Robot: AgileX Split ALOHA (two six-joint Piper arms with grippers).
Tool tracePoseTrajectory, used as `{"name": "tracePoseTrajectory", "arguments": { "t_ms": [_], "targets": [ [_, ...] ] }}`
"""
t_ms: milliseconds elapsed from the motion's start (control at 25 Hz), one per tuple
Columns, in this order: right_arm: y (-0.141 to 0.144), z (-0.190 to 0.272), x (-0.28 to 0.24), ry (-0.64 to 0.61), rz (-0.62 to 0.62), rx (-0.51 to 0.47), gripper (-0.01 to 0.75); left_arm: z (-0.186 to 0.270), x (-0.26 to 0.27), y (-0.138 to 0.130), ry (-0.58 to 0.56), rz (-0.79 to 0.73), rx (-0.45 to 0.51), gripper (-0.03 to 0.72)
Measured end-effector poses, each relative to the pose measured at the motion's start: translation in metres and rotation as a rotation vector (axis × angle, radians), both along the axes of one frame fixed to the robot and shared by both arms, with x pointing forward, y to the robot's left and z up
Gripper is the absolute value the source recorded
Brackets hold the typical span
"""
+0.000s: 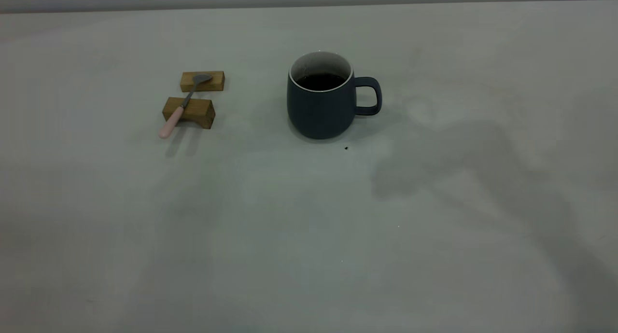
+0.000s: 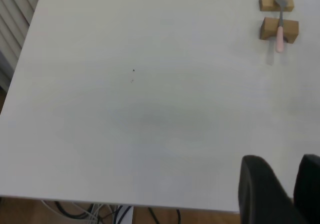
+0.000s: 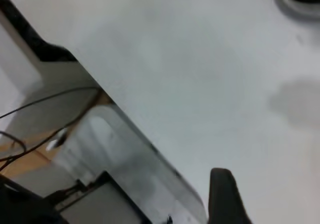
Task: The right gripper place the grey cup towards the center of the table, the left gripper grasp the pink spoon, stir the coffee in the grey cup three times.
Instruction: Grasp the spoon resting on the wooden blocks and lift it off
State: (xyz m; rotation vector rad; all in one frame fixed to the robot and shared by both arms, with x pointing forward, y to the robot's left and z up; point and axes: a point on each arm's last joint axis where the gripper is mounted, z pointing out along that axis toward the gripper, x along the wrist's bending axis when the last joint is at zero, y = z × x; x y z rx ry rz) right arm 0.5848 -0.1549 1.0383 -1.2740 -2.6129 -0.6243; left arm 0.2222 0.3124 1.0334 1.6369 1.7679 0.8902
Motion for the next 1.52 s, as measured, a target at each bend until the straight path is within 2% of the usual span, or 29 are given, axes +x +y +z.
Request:
{"name": "tracePoseTrajectory", "arguments": {
  "t_ms": [200,360,480,680,840,1040,1280,1520],
  "targets": [
    [-0.041,0.047,-0.059,-0.076,-0.211,-0.196,0.491,0.000,0.000,0.000,0.000,0.000,0.000,0.239],
    [-0.074,0.051,-0.116,-0.115,-0.362,-0.333,0.491,0.000,0.000,0.000,0.000,0.000,0.000,0.239],
    [-0.097,0.042,-0.166,-0.145,-0.440,-0.385,0.491,0.000,0.000,0.000,0.000,0.001,-0.001,0.239],
    [-0.121,0.006,-0.233,-0.175,-0.465,-0.415,0.491,0.000,0.000,0.000,0.000,0.001,-0.001,0.239],
    [-0.132,-0.015,-0.265,-0.222,-0.486,-0.390,0.491,0.000,0.000,0.000,0.000,0.001,-0.001,0.239],
    [-0.139,-0.008,-0.290,-0.385,-0.621,-0.234,0.491,0.000,0.000,0.000,0.000,0.001,-0.001,0.239],
    [-0.148,-0.001,-0.322,-0.583,-0.768,-0.131,0.491,0.000,0.000,0.000,0.000,0.001,-0.001,0.239],
    [-0.150,0.000,-0.347,-0.734,-0.836,-0.067,0.491,0.000,0.000,0.000,0.000,0.001,-0.001,0.239]
  ]
}}
